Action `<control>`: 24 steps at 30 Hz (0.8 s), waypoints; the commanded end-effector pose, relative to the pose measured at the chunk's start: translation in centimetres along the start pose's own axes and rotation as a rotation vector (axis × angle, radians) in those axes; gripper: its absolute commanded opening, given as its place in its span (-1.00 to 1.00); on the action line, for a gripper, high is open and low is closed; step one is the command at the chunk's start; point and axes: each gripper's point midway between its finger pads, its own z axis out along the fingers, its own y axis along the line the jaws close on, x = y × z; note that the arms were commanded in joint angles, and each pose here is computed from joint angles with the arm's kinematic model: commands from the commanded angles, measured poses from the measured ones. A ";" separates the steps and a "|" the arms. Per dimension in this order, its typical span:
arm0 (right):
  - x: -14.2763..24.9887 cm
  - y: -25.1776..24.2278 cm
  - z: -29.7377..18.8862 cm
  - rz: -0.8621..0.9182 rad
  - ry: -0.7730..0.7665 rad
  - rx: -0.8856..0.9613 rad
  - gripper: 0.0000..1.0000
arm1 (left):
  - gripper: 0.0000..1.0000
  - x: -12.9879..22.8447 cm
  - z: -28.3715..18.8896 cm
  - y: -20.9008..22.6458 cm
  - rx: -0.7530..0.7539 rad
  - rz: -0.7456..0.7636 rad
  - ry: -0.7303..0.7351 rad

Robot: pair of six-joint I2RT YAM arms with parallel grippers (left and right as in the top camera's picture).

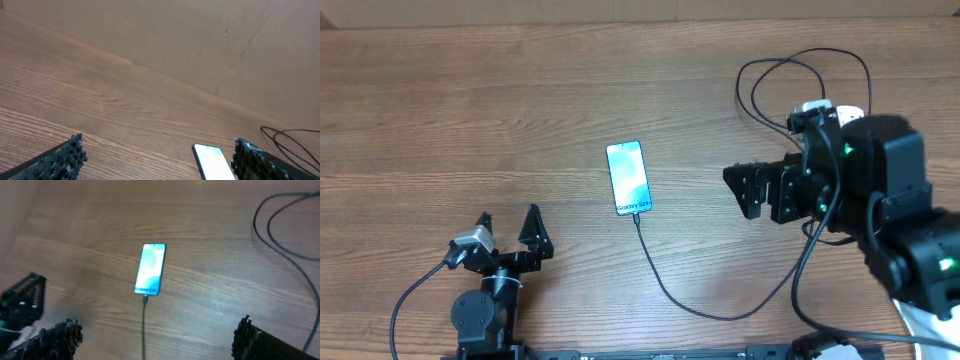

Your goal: Plug charger to phone and switch on socket

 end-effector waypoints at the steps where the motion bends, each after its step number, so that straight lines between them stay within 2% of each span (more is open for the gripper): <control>1: 1.9 -0.6 0.6 -0.041 -0.042 -0.002 1.00 | 0.99 -0.1 0.0 0.3 -0.013 0.016 -0.008; 14: 8.0 -3.8 4.5 -0.083 -0.408 -0.116 1.00 | 0.99 -0.1 0.0 0.3 -0.013 0.016 -0.008; 24: 10.0 -6.7 4.1 -0.115 -0.630 -0.038 1.00 | 0.99 -0.1 0.0 0.3 -0.013 0.016 -0.008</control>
